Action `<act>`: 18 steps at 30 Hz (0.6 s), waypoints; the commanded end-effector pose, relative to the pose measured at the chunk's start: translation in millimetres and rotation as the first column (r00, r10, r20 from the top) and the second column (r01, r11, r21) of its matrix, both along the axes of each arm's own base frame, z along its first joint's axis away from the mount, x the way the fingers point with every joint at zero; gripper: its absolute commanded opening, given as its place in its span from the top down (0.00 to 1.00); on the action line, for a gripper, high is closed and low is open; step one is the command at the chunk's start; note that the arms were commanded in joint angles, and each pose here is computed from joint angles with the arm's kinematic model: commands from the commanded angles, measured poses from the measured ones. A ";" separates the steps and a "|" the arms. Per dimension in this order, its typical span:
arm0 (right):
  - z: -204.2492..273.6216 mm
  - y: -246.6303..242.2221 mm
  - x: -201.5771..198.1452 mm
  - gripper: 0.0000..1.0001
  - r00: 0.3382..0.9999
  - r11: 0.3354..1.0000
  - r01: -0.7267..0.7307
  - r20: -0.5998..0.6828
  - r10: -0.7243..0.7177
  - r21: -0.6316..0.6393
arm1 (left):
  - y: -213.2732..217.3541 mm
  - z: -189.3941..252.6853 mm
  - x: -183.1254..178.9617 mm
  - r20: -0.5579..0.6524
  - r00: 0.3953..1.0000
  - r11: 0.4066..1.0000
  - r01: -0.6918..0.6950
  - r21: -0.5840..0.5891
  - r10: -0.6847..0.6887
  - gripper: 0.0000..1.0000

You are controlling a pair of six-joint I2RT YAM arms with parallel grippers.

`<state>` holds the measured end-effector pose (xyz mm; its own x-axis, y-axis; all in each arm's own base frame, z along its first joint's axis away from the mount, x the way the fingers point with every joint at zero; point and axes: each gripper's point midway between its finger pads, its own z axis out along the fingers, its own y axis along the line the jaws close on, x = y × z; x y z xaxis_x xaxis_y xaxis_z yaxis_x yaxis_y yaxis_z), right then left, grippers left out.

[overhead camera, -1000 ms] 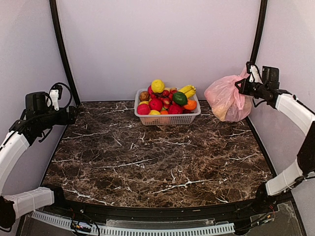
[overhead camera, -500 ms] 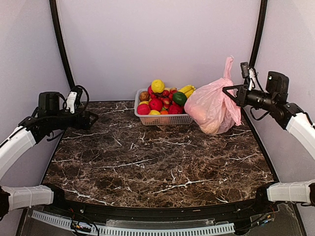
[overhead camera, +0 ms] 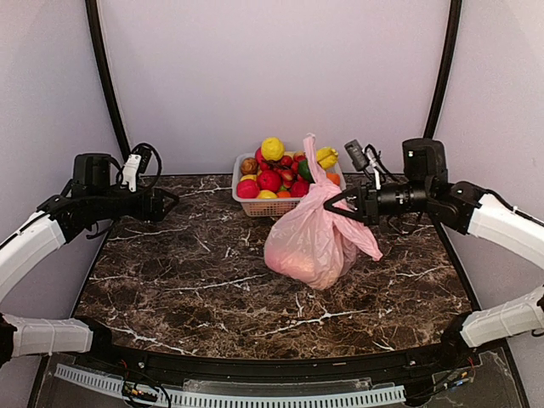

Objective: Untie the knot of the plastic bag and take out the fruit
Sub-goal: Place the takeout bag at the center of the board.

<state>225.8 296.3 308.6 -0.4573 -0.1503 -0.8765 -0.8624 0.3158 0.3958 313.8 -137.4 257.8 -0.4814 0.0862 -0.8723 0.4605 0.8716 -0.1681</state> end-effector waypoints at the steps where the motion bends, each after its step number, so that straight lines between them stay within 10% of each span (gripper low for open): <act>1: 0.7 38.6 -24.6 1.00 0.994 0.994 -0.112 0.018 0.112 -0.004 | 14.3 3.7 4.9 0.035 0.996 0.996 -0.084 0.029 0.083 0.01; 18: -100.1 109.2 -40.6 1.00 0.994 0.959 -0.100 0.027 0.111 -0.266 | 20.5 -5.8 4.9 0.033 0.993 0.992 -0.117 0.040 0.116 0.01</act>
<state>172.8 391.1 203.5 -0.4523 -0.4578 -0.7654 -0.8908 0.2729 0.3632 319.6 -117.0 255.9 -0.4619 0.0763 -0.8836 0.3638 0.9249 -0.1103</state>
